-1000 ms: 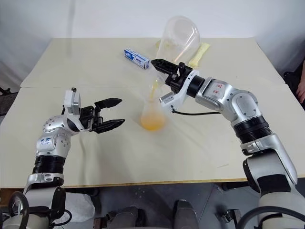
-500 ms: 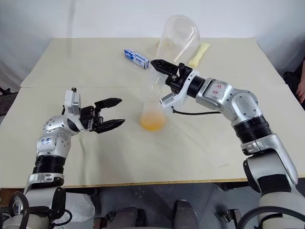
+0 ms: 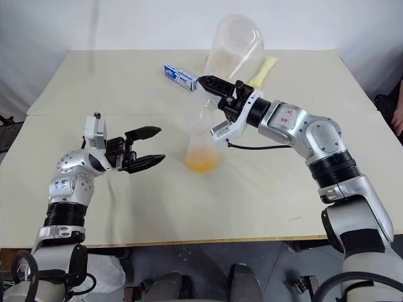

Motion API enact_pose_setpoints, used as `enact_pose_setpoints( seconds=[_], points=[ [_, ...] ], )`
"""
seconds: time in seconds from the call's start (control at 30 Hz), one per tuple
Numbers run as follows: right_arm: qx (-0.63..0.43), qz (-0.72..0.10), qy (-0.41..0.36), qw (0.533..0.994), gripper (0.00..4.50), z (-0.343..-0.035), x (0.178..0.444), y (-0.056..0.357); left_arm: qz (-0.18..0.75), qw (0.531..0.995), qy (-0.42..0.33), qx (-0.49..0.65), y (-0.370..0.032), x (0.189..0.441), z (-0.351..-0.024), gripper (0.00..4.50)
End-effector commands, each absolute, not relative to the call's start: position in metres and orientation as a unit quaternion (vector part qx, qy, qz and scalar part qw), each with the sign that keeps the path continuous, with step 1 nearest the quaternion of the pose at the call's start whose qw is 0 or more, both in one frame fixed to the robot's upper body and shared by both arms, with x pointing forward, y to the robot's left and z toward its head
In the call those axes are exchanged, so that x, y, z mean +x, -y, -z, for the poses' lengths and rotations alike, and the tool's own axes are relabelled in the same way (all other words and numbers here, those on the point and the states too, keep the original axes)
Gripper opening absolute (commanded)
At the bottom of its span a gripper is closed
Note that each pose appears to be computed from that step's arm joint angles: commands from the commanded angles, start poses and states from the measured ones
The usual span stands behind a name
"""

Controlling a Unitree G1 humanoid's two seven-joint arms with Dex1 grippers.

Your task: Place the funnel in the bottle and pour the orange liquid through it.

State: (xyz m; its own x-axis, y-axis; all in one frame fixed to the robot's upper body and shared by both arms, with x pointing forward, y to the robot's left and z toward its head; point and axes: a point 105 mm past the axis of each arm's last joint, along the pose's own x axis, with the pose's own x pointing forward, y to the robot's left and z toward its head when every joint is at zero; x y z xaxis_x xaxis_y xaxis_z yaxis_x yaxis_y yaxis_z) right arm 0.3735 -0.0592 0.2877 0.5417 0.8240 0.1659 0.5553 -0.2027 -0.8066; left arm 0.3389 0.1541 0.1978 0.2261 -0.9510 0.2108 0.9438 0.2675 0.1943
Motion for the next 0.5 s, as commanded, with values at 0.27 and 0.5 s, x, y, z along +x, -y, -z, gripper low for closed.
enact_pose_setpoints(
  seconds=[0.27, 0.5],
  points=[
    [-0.691, -0.139, 0.433, 0.563, 2.46, -0.304, 0.365, 0.064, 0.611, 0.775, 0.162, 0.021, -0.146, 0.338, -0.206, 4.50],
    [-0.520, -0.134, 0.385, 0.750, 2.46, -0.331, 0.370, 0.086, 0.607, 0.778, 0.163, 0.026, -0.150, 0.340, -0.210, 4.50]
  ],
)
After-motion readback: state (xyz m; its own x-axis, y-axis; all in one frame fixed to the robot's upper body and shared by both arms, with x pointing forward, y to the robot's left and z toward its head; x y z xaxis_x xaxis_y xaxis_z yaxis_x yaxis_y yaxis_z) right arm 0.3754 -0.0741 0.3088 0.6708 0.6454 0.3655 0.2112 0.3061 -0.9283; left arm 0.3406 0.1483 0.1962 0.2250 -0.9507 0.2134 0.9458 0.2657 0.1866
